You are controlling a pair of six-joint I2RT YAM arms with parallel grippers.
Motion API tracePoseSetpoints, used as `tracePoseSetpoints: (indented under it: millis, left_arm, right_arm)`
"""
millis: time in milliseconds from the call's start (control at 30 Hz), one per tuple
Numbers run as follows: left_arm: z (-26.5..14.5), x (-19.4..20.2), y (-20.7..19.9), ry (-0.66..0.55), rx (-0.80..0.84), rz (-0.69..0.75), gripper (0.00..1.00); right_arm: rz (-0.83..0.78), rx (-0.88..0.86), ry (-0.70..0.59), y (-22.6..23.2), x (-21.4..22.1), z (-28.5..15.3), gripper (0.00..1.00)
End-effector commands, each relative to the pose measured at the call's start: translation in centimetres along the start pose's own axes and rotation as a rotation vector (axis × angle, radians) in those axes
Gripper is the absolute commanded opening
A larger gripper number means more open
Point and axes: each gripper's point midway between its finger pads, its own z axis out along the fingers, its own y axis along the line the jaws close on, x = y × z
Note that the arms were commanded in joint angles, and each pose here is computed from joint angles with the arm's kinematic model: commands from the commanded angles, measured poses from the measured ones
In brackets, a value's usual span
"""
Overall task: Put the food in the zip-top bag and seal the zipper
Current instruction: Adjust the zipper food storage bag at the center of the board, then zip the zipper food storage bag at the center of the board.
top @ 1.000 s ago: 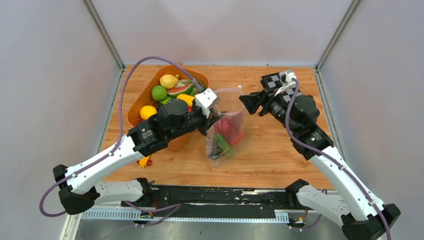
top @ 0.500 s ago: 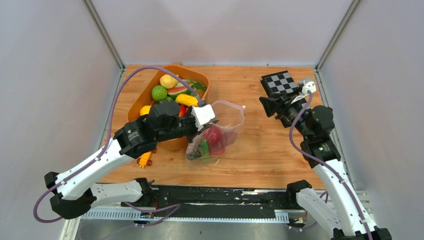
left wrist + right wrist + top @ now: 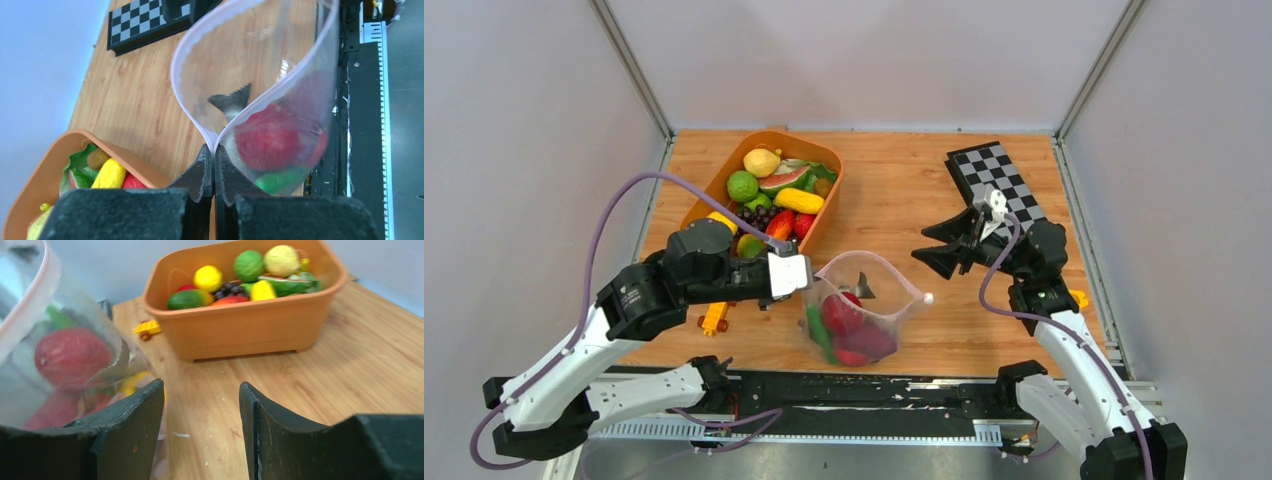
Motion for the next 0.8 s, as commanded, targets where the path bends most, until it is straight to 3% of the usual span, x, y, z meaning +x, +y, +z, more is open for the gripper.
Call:
tracePoseSetpoints:
  millis: [0,167,367,467,700,767]
  left_arm:
    - [-0.6,-1.2,0.1,-0.054,-0.001,0.067,0.0]
    - [-0.3,-1.1,0.4,-0.049,-0.012,0.062,0.0]
    - [-0.1,-0.7,0.8,-0.034,-0.035,0.046,0.0]
    - [-0.1,-0.5,1.3,-0.032,-0.073,0.037,0.0]
    - [-0.5,-0.2,5.5,-0.03,-0.32,-0.043,0.0]
    - [-0.4,0.0,6.8,-0.025,-0.387,-0.084,0.0]
  right_arm:
    - [-0.161,-0.272,0.028,4.3,-0.7,-0.7,0.57]
    - [-0.206,-0.136,-0.001,3.5,-2.2,-1.2,0.56]
    - [-0.216,-0.099,0.013,4.8,-2.2,-2.7,0.54]
    - [-0.13,-0.058,-0.018,5.1,-1.6,-3.3,0.54]
    - [-0.18,-0.166,-0.114,8.3,-1.1,-4.0,0.59]
    - [-0.186,-0.21,-0.073,8.9,-0.1,-3.7,0.59]
